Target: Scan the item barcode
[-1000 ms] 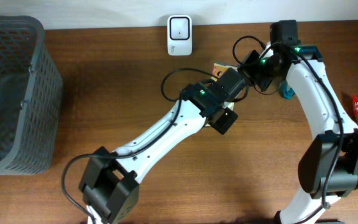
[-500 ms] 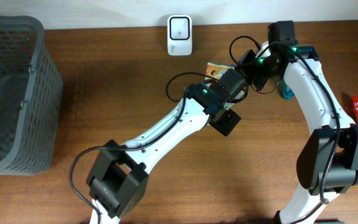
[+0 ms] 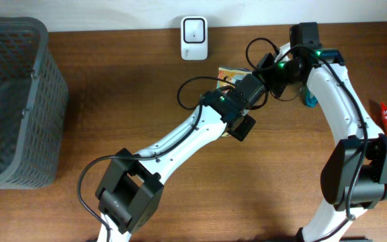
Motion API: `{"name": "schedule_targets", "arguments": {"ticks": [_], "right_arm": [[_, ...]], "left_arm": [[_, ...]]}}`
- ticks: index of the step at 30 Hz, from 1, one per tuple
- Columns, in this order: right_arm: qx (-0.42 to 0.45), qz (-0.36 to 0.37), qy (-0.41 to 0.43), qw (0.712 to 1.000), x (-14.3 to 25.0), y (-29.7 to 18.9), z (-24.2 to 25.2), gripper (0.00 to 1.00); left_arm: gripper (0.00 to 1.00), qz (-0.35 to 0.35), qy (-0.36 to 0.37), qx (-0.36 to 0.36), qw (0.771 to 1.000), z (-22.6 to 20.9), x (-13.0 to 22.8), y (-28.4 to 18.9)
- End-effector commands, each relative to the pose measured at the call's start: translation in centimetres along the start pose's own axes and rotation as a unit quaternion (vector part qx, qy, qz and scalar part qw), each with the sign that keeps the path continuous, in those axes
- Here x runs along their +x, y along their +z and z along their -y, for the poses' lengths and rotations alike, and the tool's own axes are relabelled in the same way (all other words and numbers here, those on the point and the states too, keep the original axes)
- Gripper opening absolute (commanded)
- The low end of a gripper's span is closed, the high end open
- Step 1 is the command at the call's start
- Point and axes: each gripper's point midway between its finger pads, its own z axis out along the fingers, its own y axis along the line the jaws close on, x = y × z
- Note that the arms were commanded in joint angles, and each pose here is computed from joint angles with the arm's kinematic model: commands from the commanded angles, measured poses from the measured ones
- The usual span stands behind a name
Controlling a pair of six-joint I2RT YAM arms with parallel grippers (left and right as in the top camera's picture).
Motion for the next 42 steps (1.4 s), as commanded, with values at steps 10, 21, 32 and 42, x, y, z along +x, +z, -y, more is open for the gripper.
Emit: {"name": "schedule_targets", "arguments": {"ticks": [10,21,32,42], "right_arm": [[-0.017,-0.002,-0.056,0.998,-0.2,-1.0,-0.4,0.14],[0.150,0.037,-0.078,0.985,-1.7,-2.8,6.9,0.41],[0.144,0.051,-0.053,0.987,-3.2,-4.4,8.1,0.40],[0.063,0.015,-0.060,0.996,-3.5,-7.5,9.2,0.36]], "left_arm": [[0.00,-0.013,-0.045,0.122,0.991,0.2,0.3,-2.1],[0.00,0.008,-0.196,0.461,0.865,-4.1,-0.4,-9.9],[0.00,0.082,-0.094,0.536,0.835,0.3,-0.6,-7.3],[0.00,0.066,-0.069,0.532,0.842,1.1,1.3,-2.6]]}}
